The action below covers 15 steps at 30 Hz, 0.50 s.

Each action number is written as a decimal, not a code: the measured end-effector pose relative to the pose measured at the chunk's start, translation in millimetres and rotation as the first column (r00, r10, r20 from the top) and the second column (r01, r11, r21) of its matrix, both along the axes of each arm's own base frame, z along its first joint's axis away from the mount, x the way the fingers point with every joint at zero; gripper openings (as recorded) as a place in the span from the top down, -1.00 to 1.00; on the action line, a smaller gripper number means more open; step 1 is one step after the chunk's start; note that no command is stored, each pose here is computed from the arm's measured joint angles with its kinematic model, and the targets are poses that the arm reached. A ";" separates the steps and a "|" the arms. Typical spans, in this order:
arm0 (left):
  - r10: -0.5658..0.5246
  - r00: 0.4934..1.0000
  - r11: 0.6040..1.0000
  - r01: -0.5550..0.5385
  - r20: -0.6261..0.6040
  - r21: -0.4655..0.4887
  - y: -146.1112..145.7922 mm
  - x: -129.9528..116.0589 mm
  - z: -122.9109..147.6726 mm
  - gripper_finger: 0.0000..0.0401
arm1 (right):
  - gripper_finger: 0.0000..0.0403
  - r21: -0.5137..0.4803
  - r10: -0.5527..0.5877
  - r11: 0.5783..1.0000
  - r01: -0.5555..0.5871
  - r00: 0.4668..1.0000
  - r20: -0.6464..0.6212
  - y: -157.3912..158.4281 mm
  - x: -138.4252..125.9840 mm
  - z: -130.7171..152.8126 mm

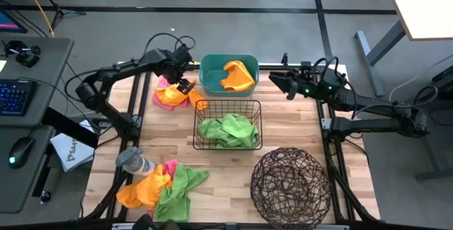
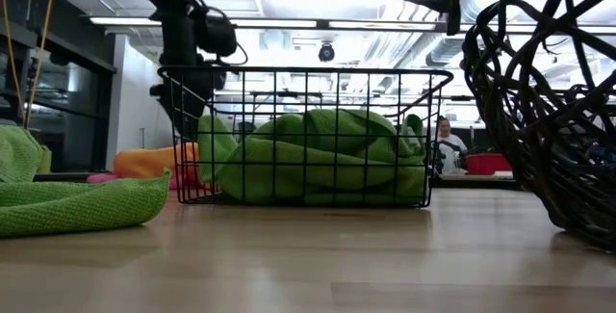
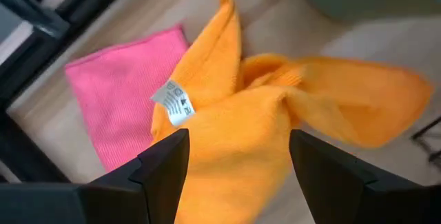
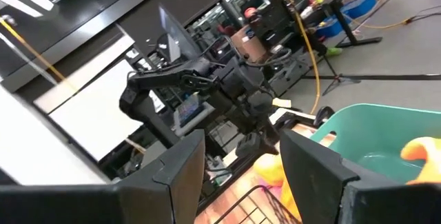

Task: Sort microfiber towel by color & place in baskets
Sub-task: Put the top orange microfiber cloth into the blue and green bin

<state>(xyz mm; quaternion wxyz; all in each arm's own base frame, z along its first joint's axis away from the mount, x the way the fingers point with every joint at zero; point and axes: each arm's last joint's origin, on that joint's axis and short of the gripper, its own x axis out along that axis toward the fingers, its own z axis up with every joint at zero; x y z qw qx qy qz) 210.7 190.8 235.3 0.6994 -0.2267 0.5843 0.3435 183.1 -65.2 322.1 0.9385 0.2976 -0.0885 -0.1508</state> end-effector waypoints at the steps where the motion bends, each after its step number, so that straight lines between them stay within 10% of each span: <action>1: -0.017 1.000 1.000 0.017 -0.005 -0.016 1.5 0.4 -3.0 -0.19 | 0.09 0.001 -0.010 1.000 0.010 1.000 0.001 -0.3 -0.1 0.0; 15: -0.178 0.979 0.977 0.163 -0.100 -0.136 12.3 19.4 -51.1 -0.15 | 0.09 0.007 -0.086 0.996 0.086 0.996 0.002 -2.5 -0.9 -0.1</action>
